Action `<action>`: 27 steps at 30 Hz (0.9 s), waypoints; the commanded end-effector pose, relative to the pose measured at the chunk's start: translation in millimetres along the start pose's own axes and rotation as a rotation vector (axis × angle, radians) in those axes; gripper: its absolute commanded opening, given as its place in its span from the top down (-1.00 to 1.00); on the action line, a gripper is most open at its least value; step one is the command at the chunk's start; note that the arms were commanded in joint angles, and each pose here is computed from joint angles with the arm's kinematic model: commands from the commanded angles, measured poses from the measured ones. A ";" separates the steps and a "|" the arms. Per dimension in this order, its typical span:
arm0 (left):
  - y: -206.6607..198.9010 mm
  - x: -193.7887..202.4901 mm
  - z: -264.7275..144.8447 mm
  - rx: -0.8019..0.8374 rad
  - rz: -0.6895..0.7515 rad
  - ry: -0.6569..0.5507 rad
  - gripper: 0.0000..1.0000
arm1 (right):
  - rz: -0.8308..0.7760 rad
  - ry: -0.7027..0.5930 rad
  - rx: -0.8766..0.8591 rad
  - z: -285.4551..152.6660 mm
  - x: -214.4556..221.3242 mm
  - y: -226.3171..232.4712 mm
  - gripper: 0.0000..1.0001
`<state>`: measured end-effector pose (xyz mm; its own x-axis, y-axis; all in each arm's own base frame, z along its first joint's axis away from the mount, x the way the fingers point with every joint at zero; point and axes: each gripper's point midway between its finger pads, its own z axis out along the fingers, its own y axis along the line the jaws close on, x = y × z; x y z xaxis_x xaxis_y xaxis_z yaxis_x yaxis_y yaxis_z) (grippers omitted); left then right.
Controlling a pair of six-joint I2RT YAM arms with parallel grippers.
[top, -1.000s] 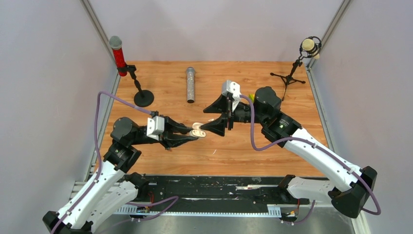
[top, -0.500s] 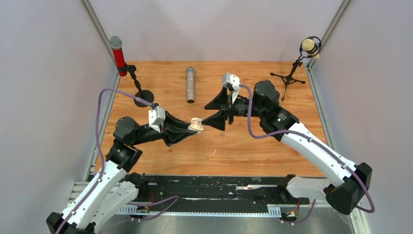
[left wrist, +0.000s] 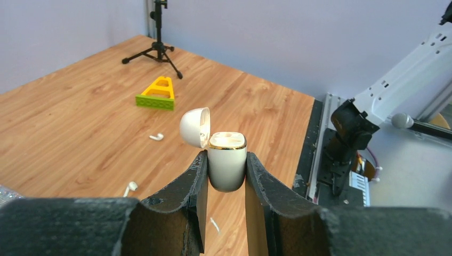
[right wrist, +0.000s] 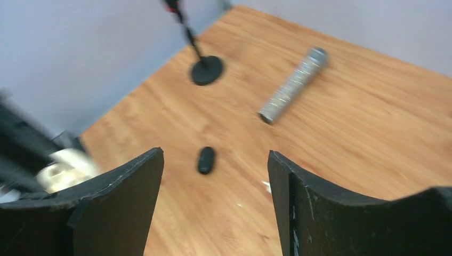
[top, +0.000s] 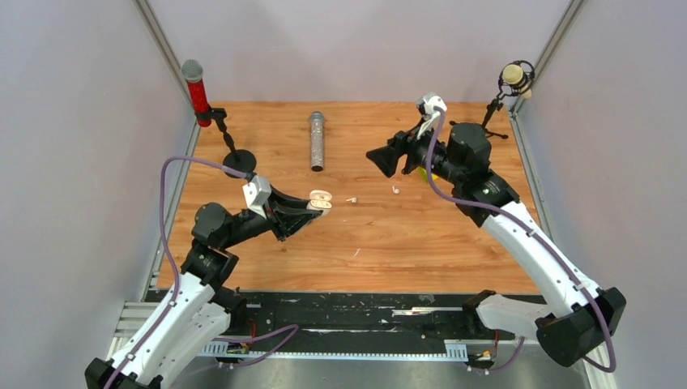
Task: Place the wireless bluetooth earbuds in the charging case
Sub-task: Open the charging case, then pick up the earbud from the center of the board.
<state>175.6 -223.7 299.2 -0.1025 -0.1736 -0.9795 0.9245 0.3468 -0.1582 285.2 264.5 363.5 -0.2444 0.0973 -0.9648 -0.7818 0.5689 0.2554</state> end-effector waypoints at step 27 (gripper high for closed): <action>29.3 -4.9 -18.0 -0.170 0.143 -0.213 1.00 | 0.320 0.718 0.443 111.8 275.2 -141.2 0.07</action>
<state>197.1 -201.4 277.6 0.0316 -0.2665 -0.9633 0.8526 0.5101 -0.1132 379.5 296.4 54.4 -0.8296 -0.1730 -0.5308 -0.3770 0.8748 0.3042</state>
